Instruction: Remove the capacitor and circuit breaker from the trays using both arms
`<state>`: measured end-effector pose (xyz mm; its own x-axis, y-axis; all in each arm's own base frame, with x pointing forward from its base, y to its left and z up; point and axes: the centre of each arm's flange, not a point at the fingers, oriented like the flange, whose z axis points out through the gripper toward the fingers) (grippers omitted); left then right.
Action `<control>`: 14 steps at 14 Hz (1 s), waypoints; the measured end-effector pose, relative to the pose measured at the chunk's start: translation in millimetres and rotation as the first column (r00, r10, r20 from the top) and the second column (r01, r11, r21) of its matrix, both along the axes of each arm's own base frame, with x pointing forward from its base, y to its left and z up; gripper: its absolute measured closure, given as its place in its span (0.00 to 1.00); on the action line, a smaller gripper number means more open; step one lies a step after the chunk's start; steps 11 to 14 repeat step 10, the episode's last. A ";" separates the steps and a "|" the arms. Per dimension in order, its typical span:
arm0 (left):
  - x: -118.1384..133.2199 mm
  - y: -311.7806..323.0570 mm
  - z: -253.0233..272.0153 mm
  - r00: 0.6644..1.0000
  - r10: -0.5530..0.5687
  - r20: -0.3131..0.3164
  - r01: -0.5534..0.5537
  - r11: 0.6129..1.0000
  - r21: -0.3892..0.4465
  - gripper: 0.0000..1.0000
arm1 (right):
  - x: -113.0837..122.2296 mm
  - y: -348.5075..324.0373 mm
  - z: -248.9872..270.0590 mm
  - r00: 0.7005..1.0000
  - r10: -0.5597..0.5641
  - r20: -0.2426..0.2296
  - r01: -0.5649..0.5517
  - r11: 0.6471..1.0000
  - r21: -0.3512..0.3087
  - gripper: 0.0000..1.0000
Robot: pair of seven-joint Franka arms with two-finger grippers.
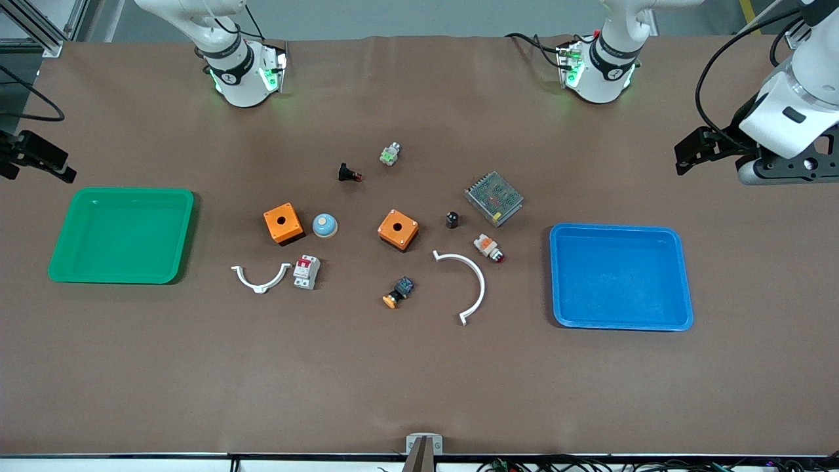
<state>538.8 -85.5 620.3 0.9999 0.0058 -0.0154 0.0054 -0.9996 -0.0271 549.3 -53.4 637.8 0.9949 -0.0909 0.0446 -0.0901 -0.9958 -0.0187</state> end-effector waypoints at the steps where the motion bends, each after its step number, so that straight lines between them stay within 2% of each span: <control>1: -0.4 -2.8 0.5 1.000 0.000 0.001 0.000 1.000 0.000 0.00 | 4.2 -0.2 -0.7 1.000 0.000 0.001 0.000 1.000 -0.001 0.00; 14: 5.6 -4.1 4.6 1.000 0.000 0.013 0.000 1.000 -0.003 0.00 | 12.0 0.1 -3.4 1.000 0.001 0.003 -0.001 1.000 -0.002 0.00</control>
